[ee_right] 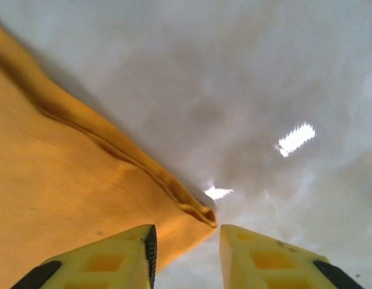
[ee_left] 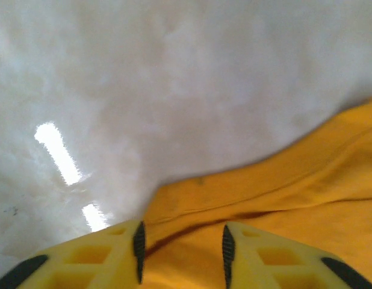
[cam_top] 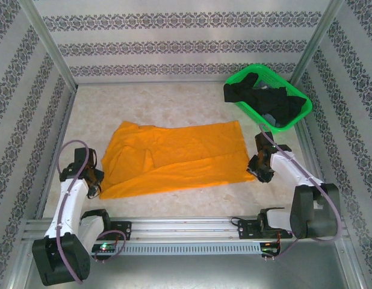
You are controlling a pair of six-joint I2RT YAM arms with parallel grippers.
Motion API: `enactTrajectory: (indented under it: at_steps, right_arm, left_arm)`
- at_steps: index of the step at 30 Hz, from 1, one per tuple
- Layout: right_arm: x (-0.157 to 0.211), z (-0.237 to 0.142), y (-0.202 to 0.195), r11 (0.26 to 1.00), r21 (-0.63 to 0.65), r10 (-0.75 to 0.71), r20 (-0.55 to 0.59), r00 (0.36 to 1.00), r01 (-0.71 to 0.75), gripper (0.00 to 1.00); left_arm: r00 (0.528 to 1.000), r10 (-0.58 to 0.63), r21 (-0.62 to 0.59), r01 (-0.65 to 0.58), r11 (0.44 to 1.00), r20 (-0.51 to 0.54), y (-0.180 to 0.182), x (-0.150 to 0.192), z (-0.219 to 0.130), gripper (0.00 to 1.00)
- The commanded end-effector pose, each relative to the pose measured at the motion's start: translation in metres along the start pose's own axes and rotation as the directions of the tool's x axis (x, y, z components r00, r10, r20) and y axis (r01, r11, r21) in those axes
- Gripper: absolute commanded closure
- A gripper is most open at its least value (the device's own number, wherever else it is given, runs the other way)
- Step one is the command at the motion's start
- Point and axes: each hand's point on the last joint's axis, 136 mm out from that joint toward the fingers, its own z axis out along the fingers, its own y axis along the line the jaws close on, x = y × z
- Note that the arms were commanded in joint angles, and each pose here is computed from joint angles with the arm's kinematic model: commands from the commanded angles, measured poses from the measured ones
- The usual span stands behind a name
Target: Fold and stack the t-shirts
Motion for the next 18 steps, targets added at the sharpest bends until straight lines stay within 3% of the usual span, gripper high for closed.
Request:
enactTrajectory:
  at_steps: [1,4,9,13,18]
  right_arm:
    - [-0.036,-0.032,0.033,0.991,-0.087,-0.084,0.163,0.983,0.099,0.66]
    - [-0.053,-0.043,0.082,0.951,-0.199,-0.191,0.220,0.956,0.236,0.67]
    - [-0.066,-0.044,0.157,0.870,-0.234,-0.374,0.261,0.890,0.434,0.66]
    - [-0.091,-0.030,0.189,0.867,-0.240,-0.371,0.272,0.888,0.436,0.63]
    - [-0.124,-0.007,0.206,0.888,-0.220,-0.346,0.260,0.902,0.404,0.62]
  left_arm:
    - [0.993,0.076,0.082,-0.084,0.993,0.088,-0.040,-0.033,-0.027,0.55]
    - [0.981,0.169,0.213,-0.185,0.959,0.092,-0.098,-0.048,-0.027,0.52]
    - [0.964,0.264,0.434,-0.250,0.865,0.030,-0.198,-0.056,0.000,0.48]
    - [0.947,0.319,0.527,-0.286,0.801,0.029,-0.257,-0.066,0.028,0.46]
    - [0.911,0.407,0.560,-0.373,0.740,0.070,-0.308,-0.076,0.052,0.45]
